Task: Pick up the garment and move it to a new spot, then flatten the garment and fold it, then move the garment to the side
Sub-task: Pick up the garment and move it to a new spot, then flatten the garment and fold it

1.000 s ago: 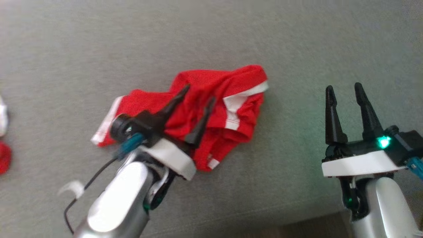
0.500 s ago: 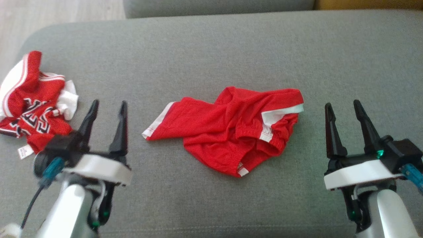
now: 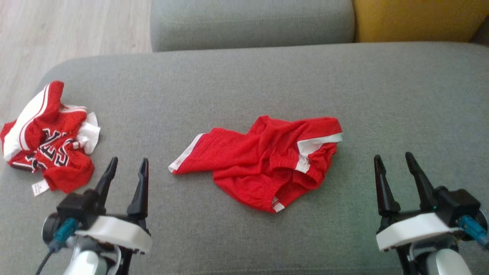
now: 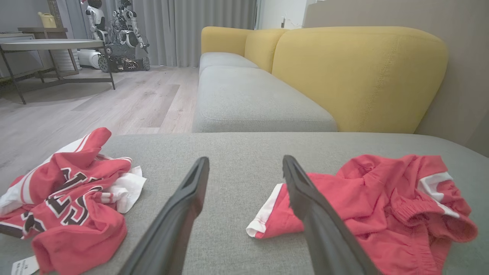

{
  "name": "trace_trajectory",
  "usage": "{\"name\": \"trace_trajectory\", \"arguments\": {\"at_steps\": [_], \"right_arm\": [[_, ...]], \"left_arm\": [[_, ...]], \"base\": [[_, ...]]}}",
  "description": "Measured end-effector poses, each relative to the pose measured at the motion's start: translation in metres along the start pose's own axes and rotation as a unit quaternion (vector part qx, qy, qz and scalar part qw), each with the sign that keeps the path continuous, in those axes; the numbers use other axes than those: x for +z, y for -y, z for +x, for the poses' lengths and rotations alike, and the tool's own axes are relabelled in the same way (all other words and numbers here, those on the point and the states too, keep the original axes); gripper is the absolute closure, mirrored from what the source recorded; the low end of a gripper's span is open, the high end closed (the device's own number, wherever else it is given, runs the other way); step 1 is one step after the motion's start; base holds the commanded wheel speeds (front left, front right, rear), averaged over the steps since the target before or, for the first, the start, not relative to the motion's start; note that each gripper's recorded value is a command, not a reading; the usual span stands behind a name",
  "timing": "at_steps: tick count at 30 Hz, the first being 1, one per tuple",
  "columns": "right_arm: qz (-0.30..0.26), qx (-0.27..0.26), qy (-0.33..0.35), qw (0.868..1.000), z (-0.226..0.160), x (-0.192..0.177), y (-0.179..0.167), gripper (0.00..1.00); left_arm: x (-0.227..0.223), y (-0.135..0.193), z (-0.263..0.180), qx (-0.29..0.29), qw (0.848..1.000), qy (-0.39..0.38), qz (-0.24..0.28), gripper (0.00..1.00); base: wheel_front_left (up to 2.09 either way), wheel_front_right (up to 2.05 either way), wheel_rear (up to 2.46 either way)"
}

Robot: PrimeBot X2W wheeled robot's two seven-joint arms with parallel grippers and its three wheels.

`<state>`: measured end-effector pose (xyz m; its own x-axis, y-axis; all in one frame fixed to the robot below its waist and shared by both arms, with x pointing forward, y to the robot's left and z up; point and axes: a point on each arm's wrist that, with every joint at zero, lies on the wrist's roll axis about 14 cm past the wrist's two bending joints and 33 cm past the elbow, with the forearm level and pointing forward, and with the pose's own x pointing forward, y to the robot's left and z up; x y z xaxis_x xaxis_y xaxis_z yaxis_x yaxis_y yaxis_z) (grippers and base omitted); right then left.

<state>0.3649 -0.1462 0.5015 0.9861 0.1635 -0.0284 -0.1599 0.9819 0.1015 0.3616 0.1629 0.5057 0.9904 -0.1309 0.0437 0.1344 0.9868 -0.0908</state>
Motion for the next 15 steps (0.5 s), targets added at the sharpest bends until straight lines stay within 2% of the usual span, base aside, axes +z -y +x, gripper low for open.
{"name": "trace_trajectory", "arguments": {"at_steps": [15], "right_arm": [[-0.002,0.001,0.009,1.000,-0.009,0.009,-0.002,0.00]], "left_arm": [[0.001,-0.004,-0.011,0.005,1.000,0.000,0.029,0.00]], "base": [[0.00,0.00,0.00]]}}
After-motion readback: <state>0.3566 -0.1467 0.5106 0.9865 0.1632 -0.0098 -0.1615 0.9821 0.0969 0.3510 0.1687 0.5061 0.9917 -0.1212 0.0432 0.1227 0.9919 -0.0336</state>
